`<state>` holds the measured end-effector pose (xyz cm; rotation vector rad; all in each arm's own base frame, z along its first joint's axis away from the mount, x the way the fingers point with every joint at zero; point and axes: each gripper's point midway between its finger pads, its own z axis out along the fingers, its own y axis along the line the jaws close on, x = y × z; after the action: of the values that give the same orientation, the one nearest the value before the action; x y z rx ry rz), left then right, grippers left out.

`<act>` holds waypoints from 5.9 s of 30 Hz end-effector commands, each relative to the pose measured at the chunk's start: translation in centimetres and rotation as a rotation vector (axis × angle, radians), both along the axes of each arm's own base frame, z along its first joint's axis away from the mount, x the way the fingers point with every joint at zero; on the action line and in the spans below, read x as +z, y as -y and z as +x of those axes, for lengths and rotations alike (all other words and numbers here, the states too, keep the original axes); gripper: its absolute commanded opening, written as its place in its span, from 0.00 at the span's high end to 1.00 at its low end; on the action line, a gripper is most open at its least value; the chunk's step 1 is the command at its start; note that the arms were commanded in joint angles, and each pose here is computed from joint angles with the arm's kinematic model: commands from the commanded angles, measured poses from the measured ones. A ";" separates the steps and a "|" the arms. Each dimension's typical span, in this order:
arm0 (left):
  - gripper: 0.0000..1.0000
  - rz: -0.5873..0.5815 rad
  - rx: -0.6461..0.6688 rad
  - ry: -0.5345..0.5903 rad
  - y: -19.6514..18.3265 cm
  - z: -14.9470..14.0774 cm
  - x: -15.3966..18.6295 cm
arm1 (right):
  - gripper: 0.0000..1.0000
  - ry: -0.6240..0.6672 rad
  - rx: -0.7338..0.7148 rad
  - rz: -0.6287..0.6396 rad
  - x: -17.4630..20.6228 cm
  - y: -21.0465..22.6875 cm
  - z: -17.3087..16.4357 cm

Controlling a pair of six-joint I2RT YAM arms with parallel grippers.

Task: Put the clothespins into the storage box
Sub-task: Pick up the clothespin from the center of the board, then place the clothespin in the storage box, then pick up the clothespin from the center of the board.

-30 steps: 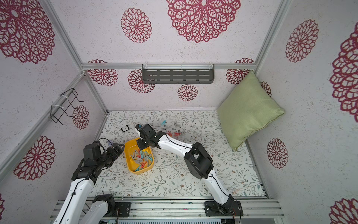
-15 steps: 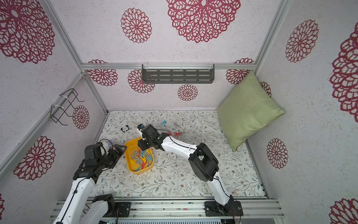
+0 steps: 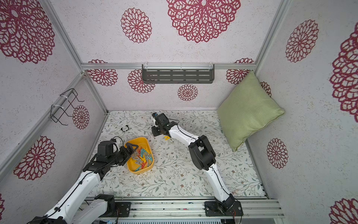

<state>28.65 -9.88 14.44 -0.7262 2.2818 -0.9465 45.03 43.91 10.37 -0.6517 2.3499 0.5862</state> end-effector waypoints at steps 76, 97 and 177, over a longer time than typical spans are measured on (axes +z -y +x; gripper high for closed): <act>0.03 0.082 0.129 0.086 -5.0 -0.7 3.8 | 0.58 0.177 0.109 0.109 11.2 -1.9 -12.2; 0.03 0.084 -0.101 0.100 5.4 3.5 3.5 | 0.62 0.082 -0.324 -0.139 0.0 14.1 7.3; 0.03 0.193 0.140 0.022 -5.9 0.7 1.1 | 0.96 0.101 0.149 0.083 7.3 -2.9 -9.4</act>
<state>29.99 -4.59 16.26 -0.7729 2.2126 -0.6572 37.40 45.25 14.58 -0.7750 2.2575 0.5549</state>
